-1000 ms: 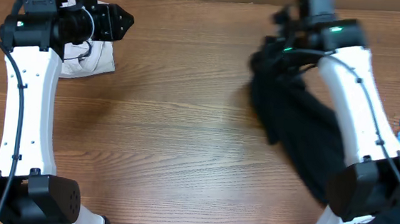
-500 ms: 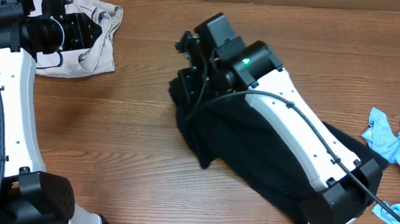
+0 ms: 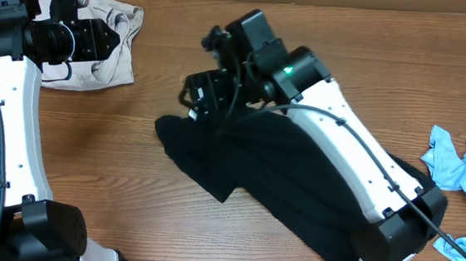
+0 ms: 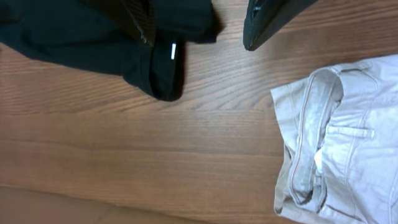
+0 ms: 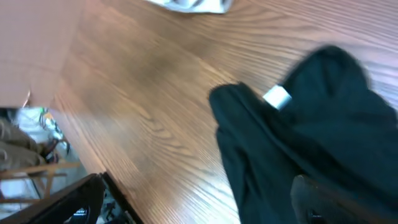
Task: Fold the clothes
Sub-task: 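Drag the black t-shirt leftward to the table center with right gripper, then grasp the t-shirt's left edge with the left gripper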
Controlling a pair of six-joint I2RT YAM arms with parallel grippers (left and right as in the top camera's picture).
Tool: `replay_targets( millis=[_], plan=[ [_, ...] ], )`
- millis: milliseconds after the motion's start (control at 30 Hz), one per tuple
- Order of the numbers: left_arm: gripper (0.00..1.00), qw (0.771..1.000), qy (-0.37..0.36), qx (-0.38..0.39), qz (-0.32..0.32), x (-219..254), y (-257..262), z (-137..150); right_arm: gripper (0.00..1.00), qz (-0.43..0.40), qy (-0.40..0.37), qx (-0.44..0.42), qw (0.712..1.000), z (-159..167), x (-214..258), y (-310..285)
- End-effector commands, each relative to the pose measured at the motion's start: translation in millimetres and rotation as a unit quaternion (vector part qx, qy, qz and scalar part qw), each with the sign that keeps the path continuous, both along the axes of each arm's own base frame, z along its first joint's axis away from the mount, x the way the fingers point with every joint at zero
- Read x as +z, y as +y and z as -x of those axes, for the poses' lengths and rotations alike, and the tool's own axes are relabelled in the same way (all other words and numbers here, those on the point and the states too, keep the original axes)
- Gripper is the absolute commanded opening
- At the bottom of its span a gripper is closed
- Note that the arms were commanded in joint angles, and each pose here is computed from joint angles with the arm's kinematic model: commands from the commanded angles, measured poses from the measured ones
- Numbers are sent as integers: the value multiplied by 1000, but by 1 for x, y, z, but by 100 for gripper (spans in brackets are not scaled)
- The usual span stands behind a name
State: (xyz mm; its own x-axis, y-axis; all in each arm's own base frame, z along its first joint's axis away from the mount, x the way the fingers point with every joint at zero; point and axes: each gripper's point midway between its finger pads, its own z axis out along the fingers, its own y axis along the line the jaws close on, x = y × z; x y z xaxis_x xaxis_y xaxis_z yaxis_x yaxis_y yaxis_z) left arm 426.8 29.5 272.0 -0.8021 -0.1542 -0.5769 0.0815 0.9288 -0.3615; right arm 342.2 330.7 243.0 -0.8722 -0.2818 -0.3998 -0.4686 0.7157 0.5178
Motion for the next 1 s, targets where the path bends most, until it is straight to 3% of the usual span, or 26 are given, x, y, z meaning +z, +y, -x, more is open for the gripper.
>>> replay_targets(
  millis=[0, 267, 433, 667, 967],
  plan=[
    [49, 1000, -17, -10, -14, 16, 0, 8, 100, -15, -13, -68, 998, -22, 41, -48],
    [51, 994, 14, -106, -27, 4, -58, 24, 100, 100, 46, -233, 966, -37, 24, -188],
    [62, 981, -1, -168, -101, -11, -110, 8, 100, 125, 67, -307, 941, -46, 14, -250],
    [71, 961, 13, -229, -155, -74, -175, -24, 100, 126, 75, -367, 919, -55, 7, -303],
    [74, 951, 67, -250, -167, -174, -191, -55, 100, 146, 58, -362, 919, -58, 6, -316]
  ],
)
